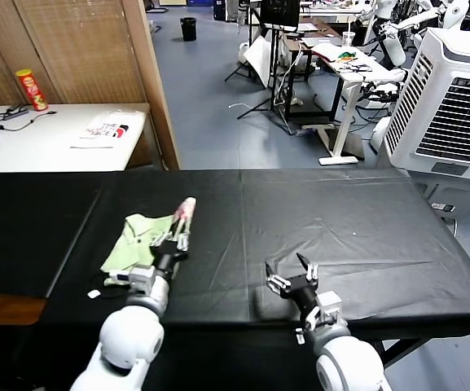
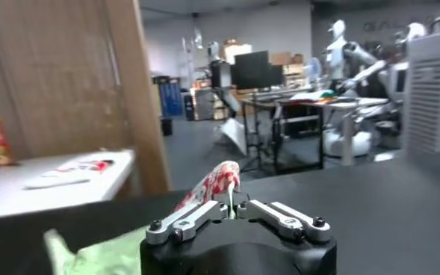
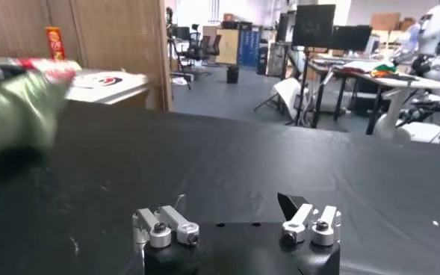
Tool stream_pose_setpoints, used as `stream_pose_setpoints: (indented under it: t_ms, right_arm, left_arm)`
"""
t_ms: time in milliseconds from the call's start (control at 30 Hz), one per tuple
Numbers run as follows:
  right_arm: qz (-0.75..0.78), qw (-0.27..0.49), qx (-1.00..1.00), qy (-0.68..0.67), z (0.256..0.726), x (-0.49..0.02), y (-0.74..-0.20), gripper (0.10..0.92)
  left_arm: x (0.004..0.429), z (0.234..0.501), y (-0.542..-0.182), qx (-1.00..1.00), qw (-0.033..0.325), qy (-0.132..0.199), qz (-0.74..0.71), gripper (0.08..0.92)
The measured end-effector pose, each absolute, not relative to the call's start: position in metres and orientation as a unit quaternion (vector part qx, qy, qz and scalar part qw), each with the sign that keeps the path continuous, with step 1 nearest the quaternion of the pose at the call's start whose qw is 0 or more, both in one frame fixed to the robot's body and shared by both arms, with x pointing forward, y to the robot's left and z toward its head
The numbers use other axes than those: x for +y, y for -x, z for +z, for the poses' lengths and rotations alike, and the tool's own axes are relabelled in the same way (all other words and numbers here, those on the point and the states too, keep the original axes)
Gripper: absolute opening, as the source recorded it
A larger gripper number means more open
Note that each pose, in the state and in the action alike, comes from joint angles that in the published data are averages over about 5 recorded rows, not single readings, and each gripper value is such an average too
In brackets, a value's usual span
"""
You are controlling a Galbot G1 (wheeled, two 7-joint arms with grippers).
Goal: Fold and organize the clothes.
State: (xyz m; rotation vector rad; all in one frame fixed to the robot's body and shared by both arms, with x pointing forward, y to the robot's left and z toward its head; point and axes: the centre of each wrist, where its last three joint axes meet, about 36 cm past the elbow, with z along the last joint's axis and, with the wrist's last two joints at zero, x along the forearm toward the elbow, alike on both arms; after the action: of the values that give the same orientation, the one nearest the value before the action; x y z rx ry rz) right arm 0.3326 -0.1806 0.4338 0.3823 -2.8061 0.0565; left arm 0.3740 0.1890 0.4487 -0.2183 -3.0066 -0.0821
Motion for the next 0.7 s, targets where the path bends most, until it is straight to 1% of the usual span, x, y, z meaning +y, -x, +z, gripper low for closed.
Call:
stream_pose_setpoints:
  t_ms: [133,233,300,333,433,700]
  right_arm:
    - [-0.006,0.166,-0.974,-0.151,0.434,-0.173,-0.339,0.798]
    - [-0.029,0.176,-0.970,-0.165,0.434,-0.165,-0.345,0.798]
    - [-0.043,0.182,-0.967,-0.174,0.434,-0.157,-0.351,0.798]
    - [-0.049,0.185,-0.965,-0.178,0.433,-0.152,-0.354,0.798]
    - [-0.068,0.194,-0.960,-0.189,0.429,-0.137,-0.365,0.798]
    - [-0.109,0.219,-0.950,-0.196,0.408,-0.095,-0.404,0.798]
  left_arm:
    - [0.185,0.451,-0.372,-0.994,0.052,0.090,-0.020,0.505]
    - [0.187,0.451,-0.369,-0.994,0.047,0.092,-0.018,0.670]
    - [0.191,0.451,-0.367,-0.995,0.047,0.088,-0.020,0.749]
    - [0.192,0.450,-0.367,-0.995,0.047,0.086,-0.021,0.772]
    - [0.199,0.448,-0.364,-0.996,0.047,0.077,-0.027,0.795]
    - [0.213,0.441,-0.353,-0.997,0.055,0.050,-0.035,0.798]
